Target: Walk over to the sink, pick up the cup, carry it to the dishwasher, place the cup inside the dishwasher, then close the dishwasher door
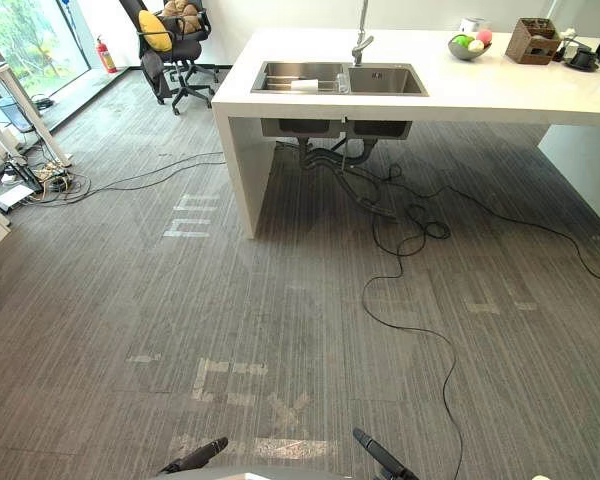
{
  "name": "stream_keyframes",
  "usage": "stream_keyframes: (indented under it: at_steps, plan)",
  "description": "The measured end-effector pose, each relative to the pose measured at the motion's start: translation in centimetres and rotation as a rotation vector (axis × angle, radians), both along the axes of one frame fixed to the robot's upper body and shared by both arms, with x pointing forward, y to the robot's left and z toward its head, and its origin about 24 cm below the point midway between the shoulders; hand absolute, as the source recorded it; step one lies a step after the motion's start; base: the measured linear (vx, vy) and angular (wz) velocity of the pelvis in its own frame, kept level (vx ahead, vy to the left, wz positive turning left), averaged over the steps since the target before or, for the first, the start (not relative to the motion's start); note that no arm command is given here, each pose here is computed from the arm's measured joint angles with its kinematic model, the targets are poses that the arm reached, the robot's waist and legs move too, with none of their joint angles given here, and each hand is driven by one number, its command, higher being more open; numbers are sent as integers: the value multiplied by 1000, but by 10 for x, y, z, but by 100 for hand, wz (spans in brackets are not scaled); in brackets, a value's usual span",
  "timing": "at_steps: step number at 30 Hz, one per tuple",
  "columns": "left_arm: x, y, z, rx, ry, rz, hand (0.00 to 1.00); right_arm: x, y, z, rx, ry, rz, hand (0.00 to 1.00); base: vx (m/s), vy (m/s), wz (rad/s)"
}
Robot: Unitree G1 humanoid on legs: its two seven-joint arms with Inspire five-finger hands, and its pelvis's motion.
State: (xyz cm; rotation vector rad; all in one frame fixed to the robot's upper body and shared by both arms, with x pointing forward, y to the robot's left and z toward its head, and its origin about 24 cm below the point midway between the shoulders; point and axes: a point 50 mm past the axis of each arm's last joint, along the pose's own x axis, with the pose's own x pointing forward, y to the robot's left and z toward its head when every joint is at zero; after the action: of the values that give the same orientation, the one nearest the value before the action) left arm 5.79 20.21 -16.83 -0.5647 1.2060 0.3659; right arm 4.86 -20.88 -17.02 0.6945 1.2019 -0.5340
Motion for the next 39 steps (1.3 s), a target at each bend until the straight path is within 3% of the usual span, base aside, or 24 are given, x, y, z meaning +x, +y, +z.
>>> stream_keyframes:
  at_steps: [11,18,22,28,35,39]
  plan:
    - [-2,9,0,-63,61,4,100,3,-1,-1,-10,29,-105,100,-35,-4,-6]
    - [8,13,2,-52,91,-76,100,22,-7,4,-36,-57,-63,100,-19,73,-12]
    - [10,19,3,-35,91,-21,100,26,-2,4,-54,-78,61,100,113,-9,11]
    - [18,21,6,-14,39,-32,100,35,2,6,-36,-123,18,100,239,-140,51]
    - [-5,12,1,10,67,-31,100,19,-11,6,-66,-99,-84,100,453,-322,10]
    - [23,15,8,52,-73,-49,100,11,-16,5,-43,-39,-59,100,422,-235,-9]
